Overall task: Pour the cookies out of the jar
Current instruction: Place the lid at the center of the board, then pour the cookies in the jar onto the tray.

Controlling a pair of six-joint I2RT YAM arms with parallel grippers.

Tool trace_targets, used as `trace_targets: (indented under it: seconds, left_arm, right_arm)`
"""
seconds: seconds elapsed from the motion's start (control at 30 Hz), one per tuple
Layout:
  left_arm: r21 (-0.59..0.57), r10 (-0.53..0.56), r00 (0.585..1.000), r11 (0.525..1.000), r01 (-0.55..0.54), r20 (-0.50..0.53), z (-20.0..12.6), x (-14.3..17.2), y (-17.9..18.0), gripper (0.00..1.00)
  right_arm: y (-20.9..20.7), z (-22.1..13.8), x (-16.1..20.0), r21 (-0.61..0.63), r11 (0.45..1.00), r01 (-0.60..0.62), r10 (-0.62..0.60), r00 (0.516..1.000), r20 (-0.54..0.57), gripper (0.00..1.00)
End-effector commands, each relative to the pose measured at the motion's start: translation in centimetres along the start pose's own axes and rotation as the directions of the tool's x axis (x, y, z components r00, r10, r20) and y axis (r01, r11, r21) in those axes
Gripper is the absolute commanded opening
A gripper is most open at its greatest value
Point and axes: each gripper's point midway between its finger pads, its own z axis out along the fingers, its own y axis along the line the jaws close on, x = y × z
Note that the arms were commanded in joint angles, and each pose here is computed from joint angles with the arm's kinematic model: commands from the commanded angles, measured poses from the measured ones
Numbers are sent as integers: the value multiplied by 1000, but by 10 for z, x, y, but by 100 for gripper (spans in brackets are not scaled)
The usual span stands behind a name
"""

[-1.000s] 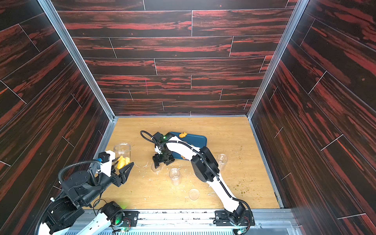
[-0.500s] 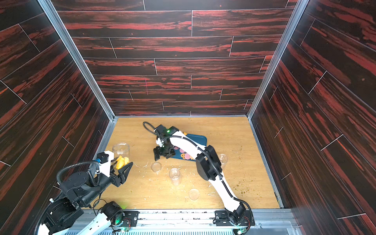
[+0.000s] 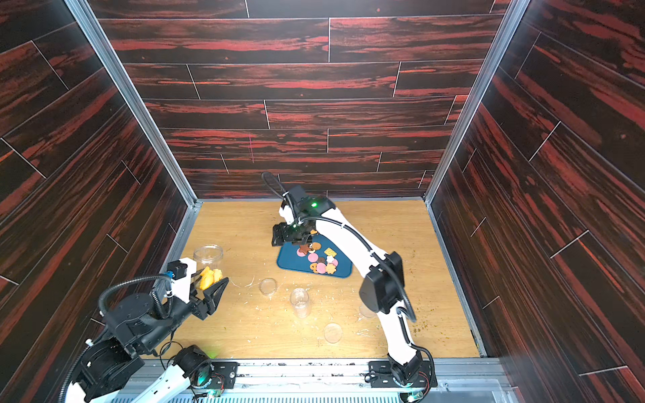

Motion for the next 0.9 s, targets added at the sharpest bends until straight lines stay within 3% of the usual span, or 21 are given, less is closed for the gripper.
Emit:
trace_targets:
  seconds: [0.0, 0.57, 0.87]
  left_arm:
    - [8, -20, 1000, 1000, 20, 24, 5, -15, -3, 54]
    - [-8, -142, 989, 990, 142, 31, 37, -26, -3, 54]
    - [-4, -189, 982, 982, 189, 27, 52, -31, -5, 54]
  right_arm:
    - [2, -41, -1, 28, 1000, 13, -15, 997, 76, 80]
    - [-25, -146, -1, 89, 996, 4, -33, 946, 324, 80]
    - [-26, -189, 12, 120, 991, 53, -101, 891, 442, 81]
